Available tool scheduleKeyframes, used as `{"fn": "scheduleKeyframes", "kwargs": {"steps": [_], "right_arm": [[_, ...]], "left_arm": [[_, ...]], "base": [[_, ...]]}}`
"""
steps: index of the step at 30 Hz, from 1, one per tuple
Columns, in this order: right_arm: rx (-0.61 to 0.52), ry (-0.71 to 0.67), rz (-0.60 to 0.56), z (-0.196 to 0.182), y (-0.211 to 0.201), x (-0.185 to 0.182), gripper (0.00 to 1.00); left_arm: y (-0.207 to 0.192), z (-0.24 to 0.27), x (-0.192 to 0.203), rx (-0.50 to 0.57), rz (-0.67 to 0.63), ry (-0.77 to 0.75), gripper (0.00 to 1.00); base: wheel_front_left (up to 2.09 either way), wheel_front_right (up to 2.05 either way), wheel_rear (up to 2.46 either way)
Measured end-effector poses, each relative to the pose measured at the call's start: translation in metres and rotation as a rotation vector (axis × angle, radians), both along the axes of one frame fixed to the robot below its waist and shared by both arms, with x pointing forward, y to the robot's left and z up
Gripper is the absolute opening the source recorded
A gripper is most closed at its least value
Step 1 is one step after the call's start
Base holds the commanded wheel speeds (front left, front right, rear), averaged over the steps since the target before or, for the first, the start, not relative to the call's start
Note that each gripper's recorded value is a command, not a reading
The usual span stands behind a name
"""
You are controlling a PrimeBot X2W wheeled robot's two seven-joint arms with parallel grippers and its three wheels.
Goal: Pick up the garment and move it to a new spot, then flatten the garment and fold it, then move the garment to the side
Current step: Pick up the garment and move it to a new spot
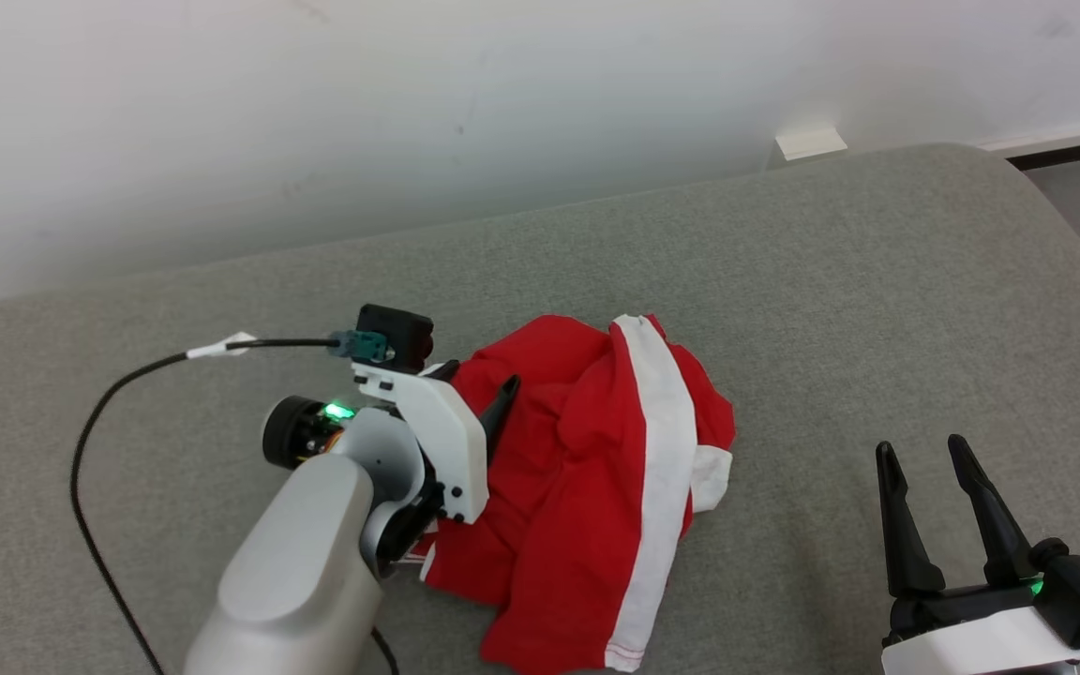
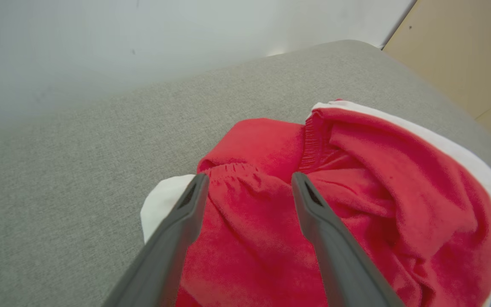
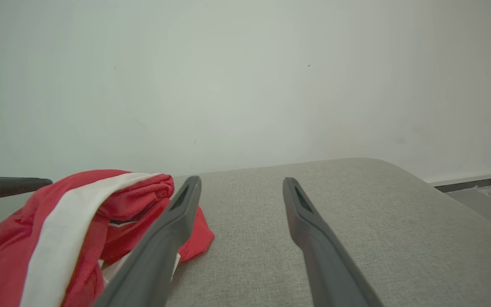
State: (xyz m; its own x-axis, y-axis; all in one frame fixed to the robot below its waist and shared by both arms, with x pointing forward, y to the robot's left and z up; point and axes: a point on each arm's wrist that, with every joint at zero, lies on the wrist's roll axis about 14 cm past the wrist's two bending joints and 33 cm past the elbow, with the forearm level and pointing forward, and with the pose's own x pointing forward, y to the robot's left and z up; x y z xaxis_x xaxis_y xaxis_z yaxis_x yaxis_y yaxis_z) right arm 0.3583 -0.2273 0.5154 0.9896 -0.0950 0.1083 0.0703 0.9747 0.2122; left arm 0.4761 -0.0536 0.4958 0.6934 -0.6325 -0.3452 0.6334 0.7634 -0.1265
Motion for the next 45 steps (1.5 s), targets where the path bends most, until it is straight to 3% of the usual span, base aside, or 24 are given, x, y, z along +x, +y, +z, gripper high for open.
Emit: {"fn": "scheduleKeyframes", "kwargs": {"steps": [10,11,12,13,15,23,35,41,45], "right_arm": [[0.002,0.021,-0.043,-0.006,-0.011,-0.004,1.0],[0.002,0.021,-0.045,-0.006,-0.012,-0.005,1.0],[0.003,0.021,-0.047,-0.006,-0.012,-0.005,1.0],[0.004,0.02,-0.049,-0.005,-0.013,-0.006,1.0],[0.005,0.018,-0.051,-0.005,-0.013,-0.007,1.0],[0.003,0.003,-0.044,0.0,-0.011,-0.006,1.0],[-0.002,-0.023,0.069,0.006,0.02,0.011,1.0],[0.002,-0.038,0.171,0.01,0.053,0.024,1.0],[0.007,-0.048,0.237,0.013,0.077,0.031,1.0]], "left_arm": [[-0.018,-0.047,-0.003,0.191,-0.085,0.154,1.0],[-0.018,-0.049,-0.004,0.203,-0.09,0.163,0.96],[-0.018,-0.051,-0.004,0.213,-0.093,0.167,0.63],[-0.018,-0.052,-0.005,0.217,-0.094,0.169,0.37],[-0.018,-0.053,-0.005,0.221,-0.096,0.172,0.0],[-0.016,-0.036,0.0,0.152,-0.067,0.111,0.0],[-0.001,0.059,0.005,-0.063,-0.012,-0.159,0.0],[0.027,0.12,-0.002,-0.156,0.034,-0.296,0.0],[0.067,0.157,-0.003,-0.169,0.099,-0.374,0.0]], "base": [[0.0,0.0,0.0],[0.0,0.0,0.0],[0.0,0.0,0.0],[0.0,0.0,0.0],[0.0,0.0,0.0],[0.0,0.0,0.0],[0.0,0.0,0.0],[0.0,0.0,0.0],[0.0,0.0,0.0]]}}
